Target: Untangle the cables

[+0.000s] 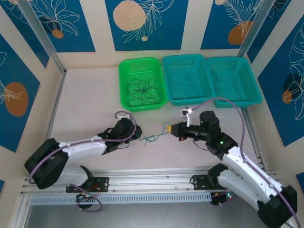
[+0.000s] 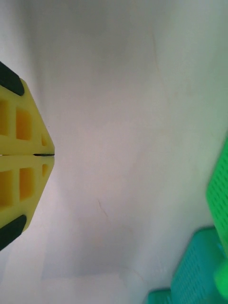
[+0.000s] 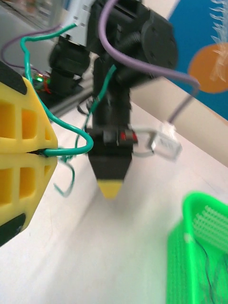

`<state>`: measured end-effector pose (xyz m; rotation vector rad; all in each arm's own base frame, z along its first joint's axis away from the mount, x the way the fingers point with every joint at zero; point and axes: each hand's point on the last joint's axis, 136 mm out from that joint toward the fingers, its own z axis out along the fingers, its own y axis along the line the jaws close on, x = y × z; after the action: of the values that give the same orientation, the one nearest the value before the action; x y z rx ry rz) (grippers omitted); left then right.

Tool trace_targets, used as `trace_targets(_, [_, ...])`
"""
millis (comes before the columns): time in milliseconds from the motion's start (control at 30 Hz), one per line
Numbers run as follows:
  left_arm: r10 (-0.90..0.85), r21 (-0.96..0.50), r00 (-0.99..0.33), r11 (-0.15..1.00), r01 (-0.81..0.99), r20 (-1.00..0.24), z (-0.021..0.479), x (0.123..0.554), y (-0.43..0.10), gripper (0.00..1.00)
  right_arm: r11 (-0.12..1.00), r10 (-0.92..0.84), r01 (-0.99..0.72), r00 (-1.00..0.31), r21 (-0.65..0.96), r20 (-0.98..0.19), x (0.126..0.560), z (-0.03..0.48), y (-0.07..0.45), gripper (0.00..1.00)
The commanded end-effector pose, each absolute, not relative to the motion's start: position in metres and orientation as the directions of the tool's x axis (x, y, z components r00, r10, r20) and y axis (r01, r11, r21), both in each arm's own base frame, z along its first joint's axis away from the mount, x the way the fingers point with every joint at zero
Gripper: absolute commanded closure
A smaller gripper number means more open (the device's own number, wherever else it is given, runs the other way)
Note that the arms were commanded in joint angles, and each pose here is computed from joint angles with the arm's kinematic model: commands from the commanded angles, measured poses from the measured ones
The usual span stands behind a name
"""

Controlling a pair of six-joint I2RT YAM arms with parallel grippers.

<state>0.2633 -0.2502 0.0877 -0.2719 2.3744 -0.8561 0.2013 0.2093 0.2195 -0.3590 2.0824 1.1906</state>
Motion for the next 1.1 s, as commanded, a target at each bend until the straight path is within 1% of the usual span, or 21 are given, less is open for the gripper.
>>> trace_targets(0, [-0.336,-0.480,-0.789,0.875,-0.060,-0.514,0.057,0.259,-0.202,1.00,0.643,0.262,-0.416,-0.669,0.643,-0.696,0.218,0.227,0.163,1.00])
trace_targets(67, [-0.348,-0.480,-0.784,0.874,-0.072,-0.515,0.058,0.259,-0.196,1.00,0.694,0.357,-0.302,-0.644,0.653,-0.677,0.227,0.223,0.135,1.00])
trace_targets(133, [-0.354,-0.481,-0.780,0.873,-0.078,-0.517,0.059,0.258,-0.192,1.00,0.712,0.439,-0.201,-0.621,0.673,-0.649,0.232,0.217,0.114,1.00])
trace_targets(267, [-0.365,-0.482,-0.769,0.872,-0.085,-0.525,0.061,0.258,-0.186,1.00,0.682,0.545,-0.068,-0.617,0.728,-0.568,0.239,0.202,0.094,1.00])
trace_targets(400, [-0.369,-0.469,-0.762,0.878,-0.097,-0.532,0.062,0.257,-0.176,1.00,0.667,0.628,0.095,-0.605,0.739,-0.489,0.244,0.185,0.071,1.00])
trace_targets(600, [-0.383,-0.448,-0.743,0.885,-0.125,-0.550,0.063,0.255,-0.155,1.00,0.610,0.751,0.279,-0.502,0.742,-0.428,0.246,0.183,0.025,1.00])
trace_targets(733, [-0.399,-0.441,-0.727,0.885,-0.147,-0.559,0.065,0.255,-0.139,1.00,0.545,0.819,0.350,-0.418,0.762,-0.393,0.245,0.189,-0.002,1.00])
trace_targets(967, [-0.405,-0.422,-0.717,0.891,-0.170,-0.567,0.065,0.253,-0.122,1.00,0.518,0.851,0.385,-0.321,0.764,-0.416,0.247,0.207,-0.022,1.00])
trace_targets(1067, [-0.409,-0.429,-0.714,0.888,-0.167,-0.568,0.064,0.253,-0.121,1.00,0.497,0.854,0.329,-0.348,0.803,-0.386,0.252,0.215,-0.012,1.00])
